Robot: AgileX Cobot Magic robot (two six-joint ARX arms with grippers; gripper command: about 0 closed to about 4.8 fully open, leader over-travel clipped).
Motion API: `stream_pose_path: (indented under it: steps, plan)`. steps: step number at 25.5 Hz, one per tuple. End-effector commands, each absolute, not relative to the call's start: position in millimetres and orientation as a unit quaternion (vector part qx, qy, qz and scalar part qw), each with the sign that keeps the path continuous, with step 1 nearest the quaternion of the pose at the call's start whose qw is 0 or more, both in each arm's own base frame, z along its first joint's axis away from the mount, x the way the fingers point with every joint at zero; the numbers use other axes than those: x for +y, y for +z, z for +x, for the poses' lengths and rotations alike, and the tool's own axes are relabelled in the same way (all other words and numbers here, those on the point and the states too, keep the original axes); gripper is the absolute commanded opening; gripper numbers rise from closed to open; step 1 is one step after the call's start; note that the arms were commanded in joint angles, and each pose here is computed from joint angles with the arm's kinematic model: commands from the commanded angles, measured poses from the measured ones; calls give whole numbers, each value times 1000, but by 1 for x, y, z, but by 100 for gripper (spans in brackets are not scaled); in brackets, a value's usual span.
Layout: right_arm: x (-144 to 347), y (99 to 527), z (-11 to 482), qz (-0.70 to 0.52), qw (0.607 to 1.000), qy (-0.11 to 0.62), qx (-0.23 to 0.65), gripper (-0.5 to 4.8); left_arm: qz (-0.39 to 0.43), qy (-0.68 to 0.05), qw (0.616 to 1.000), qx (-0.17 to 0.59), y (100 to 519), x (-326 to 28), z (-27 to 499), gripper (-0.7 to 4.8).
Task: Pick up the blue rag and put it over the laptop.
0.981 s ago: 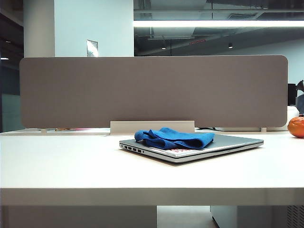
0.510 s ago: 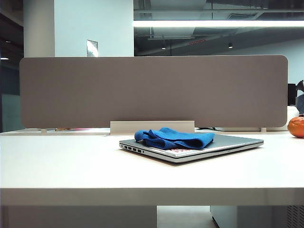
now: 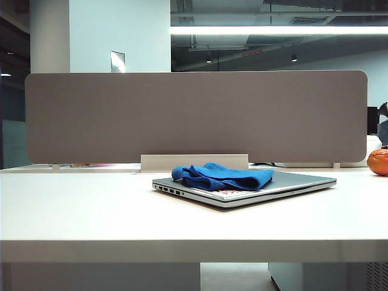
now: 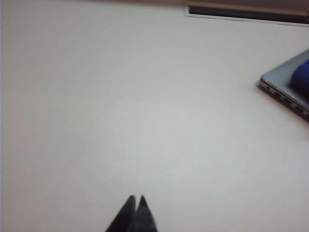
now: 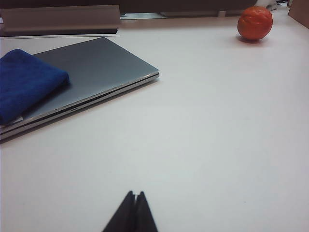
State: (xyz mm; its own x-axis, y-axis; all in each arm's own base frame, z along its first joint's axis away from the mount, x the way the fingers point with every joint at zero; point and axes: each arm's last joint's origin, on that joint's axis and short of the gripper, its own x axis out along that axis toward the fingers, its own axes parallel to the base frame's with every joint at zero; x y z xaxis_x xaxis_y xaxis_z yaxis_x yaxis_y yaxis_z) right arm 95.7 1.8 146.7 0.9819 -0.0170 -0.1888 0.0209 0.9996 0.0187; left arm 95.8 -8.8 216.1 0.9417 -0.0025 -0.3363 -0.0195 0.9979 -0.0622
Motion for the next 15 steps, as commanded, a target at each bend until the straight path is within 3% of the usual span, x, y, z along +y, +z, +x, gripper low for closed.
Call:
stream_pose_path:
  steps: [1, 8, 15]
  plan:
    - [2, 147, 96, 9, 996, -8, 90, 0, -39, 14, 991, 128, 208, -6, 99, -6]
    - [2, 147, 96, 9, 996, -8, 90, 0, -53, 16, 997, 48, 185, 1, 98, -6]
    - [2, 147, 96, 9, 996, -8, 90, 0, -52, 11, 998, 30, 169, 2, 98, -6]
